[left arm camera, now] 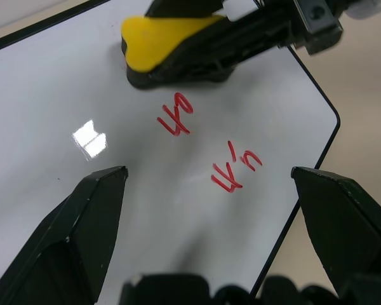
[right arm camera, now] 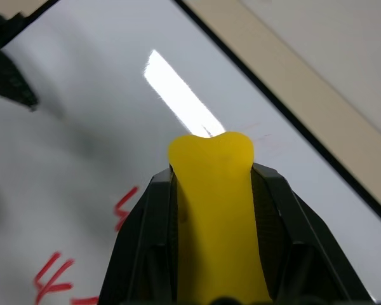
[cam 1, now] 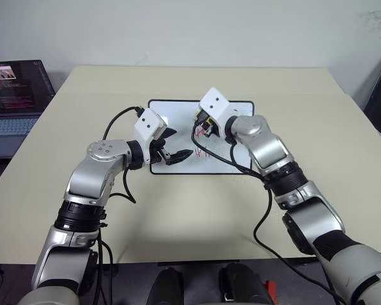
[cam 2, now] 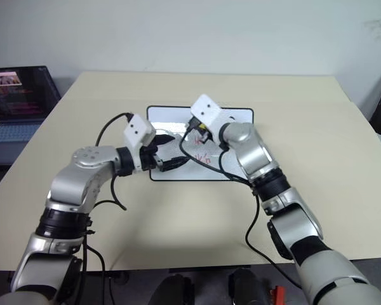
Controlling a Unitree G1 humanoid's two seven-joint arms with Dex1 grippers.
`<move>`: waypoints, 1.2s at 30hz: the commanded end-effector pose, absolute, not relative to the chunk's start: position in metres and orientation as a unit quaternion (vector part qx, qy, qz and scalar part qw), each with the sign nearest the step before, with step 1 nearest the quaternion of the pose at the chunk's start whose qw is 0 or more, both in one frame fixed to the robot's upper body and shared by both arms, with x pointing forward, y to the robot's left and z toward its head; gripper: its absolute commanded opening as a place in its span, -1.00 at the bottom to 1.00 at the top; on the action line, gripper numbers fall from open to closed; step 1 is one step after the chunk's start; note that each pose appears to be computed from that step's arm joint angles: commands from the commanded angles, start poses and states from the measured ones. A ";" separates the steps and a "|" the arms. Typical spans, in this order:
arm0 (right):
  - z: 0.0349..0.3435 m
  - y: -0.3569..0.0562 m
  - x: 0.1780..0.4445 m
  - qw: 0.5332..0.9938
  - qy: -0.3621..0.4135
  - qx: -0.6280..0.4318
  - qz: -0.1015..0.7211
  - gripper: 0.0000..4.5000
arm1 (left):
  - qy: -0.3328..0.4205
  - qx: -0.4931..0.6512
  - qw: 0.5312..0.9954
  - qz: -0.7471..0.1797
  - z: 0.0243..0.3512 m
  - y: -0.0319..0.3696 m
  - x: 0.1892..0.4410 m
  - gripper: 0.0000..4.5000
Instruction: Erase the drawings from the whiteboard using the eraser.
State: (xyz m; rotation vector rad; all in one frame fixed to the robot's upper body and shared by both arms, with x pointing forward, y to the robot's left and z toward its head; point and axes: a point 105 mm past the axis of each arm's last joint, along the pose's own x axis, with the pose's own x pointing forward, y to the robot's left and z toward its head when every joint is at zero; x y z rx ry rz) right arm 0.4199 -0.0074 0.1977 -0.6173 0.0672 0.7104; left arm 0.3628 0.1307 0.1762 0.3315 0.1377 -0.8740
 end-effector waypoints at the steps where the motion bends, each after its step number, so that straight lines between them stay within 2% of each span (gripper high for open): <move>1: 0.188 -0.011 0.419 0.893 0.055 -0.288 0.342 -0.45 | 0.039 0.165 0.887 -0.429 0.190 0.124 0.360 1.00; 5: 0.218 -0.014 0.425 0.915 0.025 -0.236 0.325 -0.45 | 0.039 0.165 0.887 -0.429 0.190 0.124 0.361 1.00; 9: 0.230 -0.021 0.428 0.927 0.020 -0.201 0.316 -0.45 | 0.039 0.165 0.887 -0.429 0.190 0.125 0.360 1.00; 19: 0.203 -0.004 0.419 0.909 0.056 -0.211 0.354 -0.46 | 0.040 0.165 0.886 -0.431 0.189 0.123 0.360 1.00; 27: 0.211 -0.001 0.418 0.913 0.036 -0.203 0.351 -0.46 | 0.044 0.163 0.890 -0.424 0.188 0.128 0.360 1.00; 31: 0.242 -0.015 0.402 0.922 -0.008 -0.163 0.351 -0.46 | 0.045 0.157 0.903 -0.397 0.188 0.141 0.361 1.00; 36: 0.254 -0.045 0.363 0.925 -0.037 -0.130 0.355 -0.46 | 0.054 0.151 0.920 -0.359 0.186 0.159 0.364 1.00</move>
